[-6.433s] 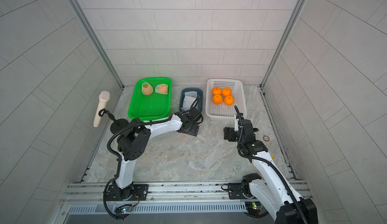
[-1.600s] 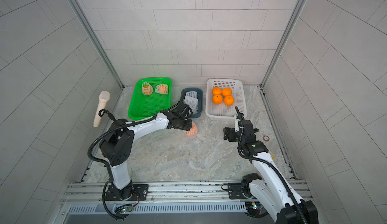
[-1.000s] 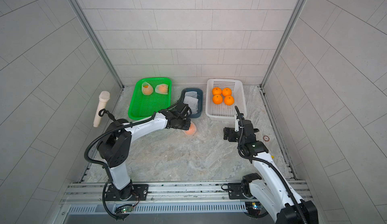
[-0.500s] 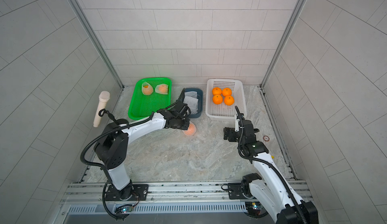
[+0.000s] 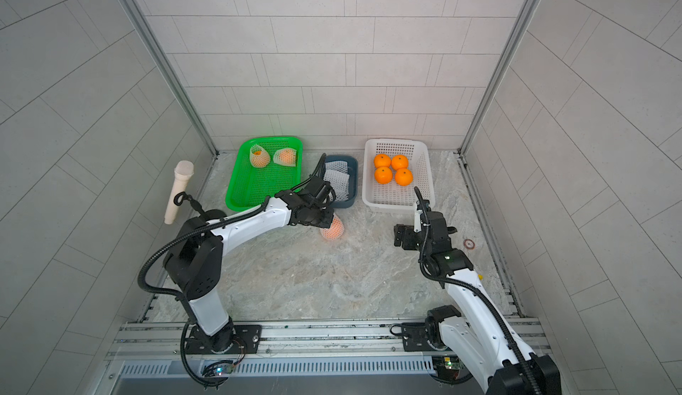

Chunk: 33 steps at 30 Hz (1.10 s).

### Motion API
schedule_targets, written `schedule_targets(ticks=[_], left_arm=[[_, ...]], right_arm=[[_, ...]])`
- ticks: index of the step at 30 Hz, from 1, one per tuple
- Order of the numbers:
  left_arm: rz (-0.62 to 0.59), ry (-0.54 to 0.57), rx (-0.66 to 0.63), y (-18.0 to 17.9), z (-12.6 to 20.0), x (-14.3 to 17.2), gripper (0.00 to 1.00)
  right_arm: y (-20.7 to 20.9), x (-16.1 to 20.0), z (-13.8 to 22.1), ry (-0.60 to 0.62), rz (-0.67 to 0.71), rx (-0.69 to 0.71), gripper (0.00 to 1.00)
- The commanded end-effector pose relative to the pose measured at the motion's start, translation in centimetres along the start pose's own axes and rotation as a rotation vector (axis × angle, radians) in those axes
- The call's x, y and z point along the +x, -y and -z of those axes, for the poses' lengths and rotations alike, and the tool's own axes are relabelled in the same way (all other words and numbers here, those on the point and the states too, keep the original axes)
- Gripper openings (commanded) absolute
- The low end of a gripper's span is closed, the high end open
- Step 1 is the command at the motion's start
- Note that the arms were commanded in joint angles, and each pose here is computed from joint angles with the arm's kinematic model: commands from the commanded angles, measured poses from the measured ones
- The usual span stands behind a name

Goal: Remove foam nets from oranges
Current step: Remove the foam net from the orange.

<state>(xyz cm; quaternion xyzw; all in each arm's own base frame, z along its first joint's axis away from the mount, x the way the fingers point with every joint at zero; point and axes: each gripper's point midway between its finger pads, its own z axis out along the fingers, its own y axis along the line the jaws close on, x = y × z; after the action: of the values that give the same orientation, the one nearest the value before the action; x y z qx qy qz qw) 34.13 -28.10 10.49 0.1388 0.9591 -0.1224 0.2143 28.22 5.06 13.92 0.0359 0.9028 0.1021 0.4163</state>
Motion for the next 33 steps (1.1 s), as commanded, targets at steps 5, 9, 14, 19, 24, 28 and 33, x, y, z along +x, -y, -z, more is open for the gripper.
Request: schedule_targets(ticks=[5, 9, 14, 19, 24, 28, 33], left_arm=[[-0.019, 0.051, 0.025, 0.8, 2.1, -1.9, 0.05], [-0.027, 0.055, 0.023, 0.8, 2.5, -2.1, 0.04], [-0.036, 0.062, 0.012, 0.7, 3.1, -2.4, 0.02], [-0.046, 0.068, -0.003, 0.5, 3.5, -2.7, 0.02], [-0.055, 0.076, -0.011, 0.4, 4.0, -2.9, 0.01], [-0.058, 0.08, -0.02, 0.3, 4.3, -3.0, 0.01], [-0.067, 0.081, -0.037, 0.0, 4.6, -3.1, 0.0]], right_arm=[[0.1, -0.4, 0.5, 0.019, -0.004, 0.011, 0.93], [0.1, -0.5, 0.5, 0.019, -0.003, 0.011, 0.93], [0.0, -0.4, 0.5, 0.019, -0.004, 0.009, 0.93], [0.1, -0.4, 0.5, 0.018, -0.004, 0.012, 0.93], [0.1, -0.5, 0.5, 0.019, -0.004, 0.011, 0.93], [0.1, -0.5, 0.5, 0.02, -0.003, 0.009, 0.93], [0.0, -0.4, 0.5, 0.018, -0.003, 0.007, 0.93]])
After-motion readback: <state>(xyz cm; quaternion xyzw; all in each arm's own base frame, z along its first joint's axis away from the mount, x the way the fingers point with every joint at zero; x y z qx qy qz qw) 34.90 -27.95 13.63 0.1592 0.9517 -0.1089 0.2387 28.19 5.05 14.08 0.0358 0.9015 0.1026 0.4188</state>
